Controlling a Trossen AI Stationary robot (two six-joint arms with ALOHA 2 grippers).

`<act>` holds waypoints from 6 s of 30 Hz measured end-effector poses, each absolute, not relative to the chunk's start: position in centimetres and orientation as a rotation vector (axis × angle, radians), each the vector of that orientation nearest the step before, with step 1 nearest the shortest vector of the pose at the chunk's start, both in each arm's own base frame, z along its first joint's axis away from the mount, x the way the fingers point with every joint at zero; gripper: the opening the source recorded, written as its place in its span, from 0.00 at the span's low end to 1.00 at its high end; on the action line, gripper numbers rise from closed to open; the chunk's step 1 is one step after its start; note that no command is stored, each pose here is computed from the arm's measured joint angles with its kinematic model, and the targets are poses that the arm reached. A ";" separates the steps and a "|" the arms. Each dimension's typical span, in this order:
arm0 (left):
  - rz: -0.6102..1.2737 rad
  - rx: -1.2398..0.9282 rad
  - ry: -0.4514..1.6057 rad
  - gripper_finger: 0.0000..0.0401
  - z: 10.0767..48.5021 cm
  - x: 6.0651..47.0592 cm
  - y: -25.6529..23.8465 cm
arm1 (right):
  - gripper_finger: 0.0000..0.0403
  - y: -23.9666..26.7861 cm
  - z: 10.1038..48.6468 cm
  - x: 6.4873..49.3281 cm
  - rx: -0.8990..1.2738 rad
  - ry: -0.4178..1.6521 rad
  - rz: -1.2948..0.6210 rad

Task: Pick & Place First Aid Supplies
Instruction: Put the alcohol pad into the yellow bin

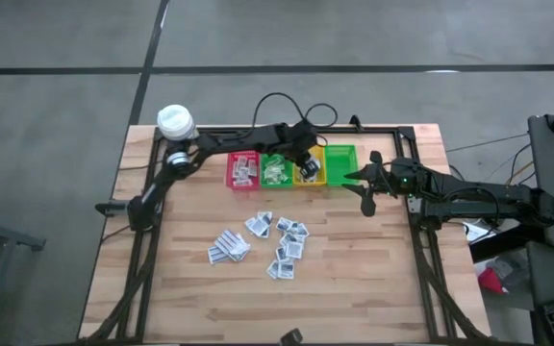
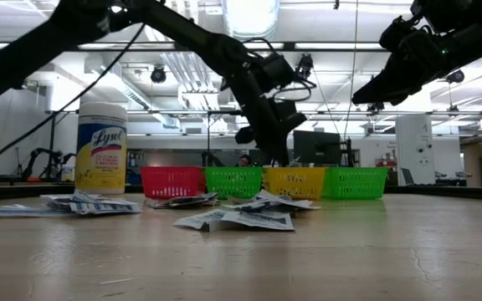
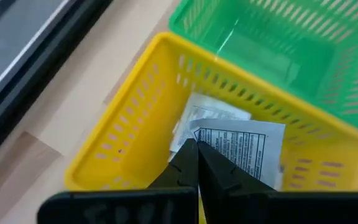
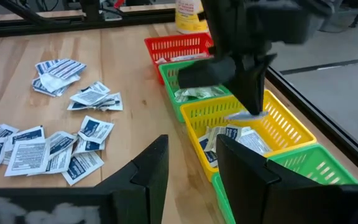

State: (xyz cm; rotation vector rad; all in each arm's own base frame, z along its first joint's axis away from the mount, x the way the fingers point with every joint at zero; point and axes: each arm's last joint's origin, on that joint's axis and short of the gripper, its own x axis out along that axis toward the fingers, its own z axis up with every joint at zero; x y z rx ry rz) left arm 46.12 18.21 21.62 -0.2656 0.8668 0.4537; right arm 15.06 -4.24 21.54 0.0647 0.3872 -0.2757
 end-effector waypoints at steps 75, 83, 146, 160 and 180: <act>0.680 -0.709 1.364 0.46 21.0 39.2 -3.6 | 0.34 -4.2 21.3 15.0 0.053 0.411 -0.272; 0.678 -0.715 1.356 0.46 19.9 39.1 -3.8 | 0.36 -4.2 21.3 15.0 0.056 0.410 -0.272; 0.806 -0.685 1.320 0.29 16.9 38.0 -3.2 | 0.36 -4.2 21.3 15.0 0.075 0.407 -0.276; 0.797 -0.670 1.313 0.21 16.8 38.1 -3.2 | 0.36 -4.2 21.4 15.0 0.082 0.406 -0.278; 0.710 -0.572 1.334 0.01 20.7 39.1 -2.7 | 0.36 -4.2 21.3 15.0 0.082 0.406 -0.278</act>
